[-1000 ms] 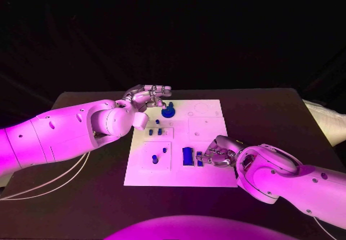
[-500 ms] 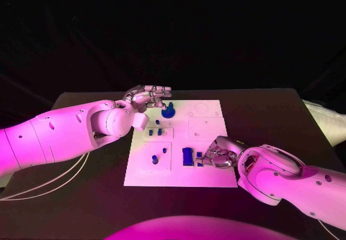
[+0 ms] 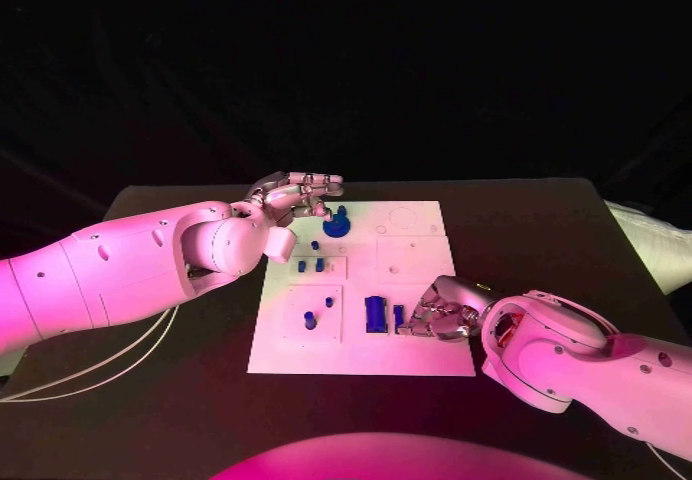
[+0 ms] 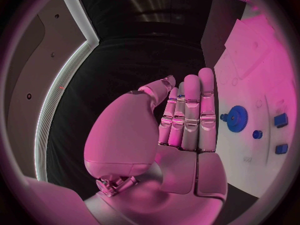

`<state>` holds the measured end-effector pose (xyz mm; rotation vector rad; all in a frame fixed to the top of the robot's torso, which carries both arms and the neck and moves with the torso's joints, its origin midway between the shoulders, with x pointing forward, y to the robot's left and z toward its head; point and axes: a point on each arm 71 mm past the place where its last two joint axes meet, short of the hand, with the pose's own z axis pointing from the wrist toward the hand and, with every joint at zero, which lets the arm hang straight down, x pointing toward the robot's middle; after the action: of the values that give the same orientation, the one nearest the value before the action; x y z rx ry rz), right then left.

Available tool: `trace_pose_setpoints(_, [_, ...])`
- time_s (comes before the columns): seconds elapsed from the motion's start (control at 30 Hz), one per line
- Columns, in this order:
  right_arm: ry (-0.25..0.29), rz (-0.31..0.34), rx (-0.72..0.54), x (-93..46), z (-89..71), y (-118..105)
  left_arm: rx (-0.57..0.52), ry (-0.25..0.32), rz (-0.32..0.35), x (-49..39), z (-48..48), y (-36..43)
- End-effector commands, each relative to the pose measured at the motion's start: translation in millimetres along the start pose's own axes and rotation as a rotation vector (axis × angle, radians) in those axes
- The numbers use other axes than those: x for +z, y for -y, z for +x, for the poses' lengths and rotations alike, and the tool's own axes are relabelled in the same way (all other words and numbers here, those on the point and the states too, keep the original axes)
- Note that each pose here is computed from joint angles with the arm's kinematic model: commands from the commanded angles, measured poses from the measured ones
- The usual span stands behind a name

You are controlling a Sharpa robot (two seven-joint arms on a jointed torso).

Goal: Assemble the parts on the task board

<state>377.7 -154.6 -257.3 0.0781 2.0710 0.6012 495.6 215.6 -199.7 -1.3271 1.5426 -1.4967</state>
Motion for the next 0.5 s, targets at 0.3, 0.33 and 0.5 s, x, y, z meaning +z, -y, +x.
trace_pose_setpoints(0.3, [-0.012, 0.001, -0.029, 7.4, 2.7, 0, -0.001, -0.025, 0.005, 0.2, 3.2, 0.1])
trace_pose_setpoints(0.33, [-0.014, 0.004, -0.031, 8.3, 3.0, 1, -0.001, -0.025, 0.005, 0.2, 3.2, 0.1])
trace_pose_setpoints(0.5, [-0.031, 0.013, -0.058, 12.2, 5.5, 3, -0.001, -0.023, 0.005, 0.1, 2.8, 0.1])
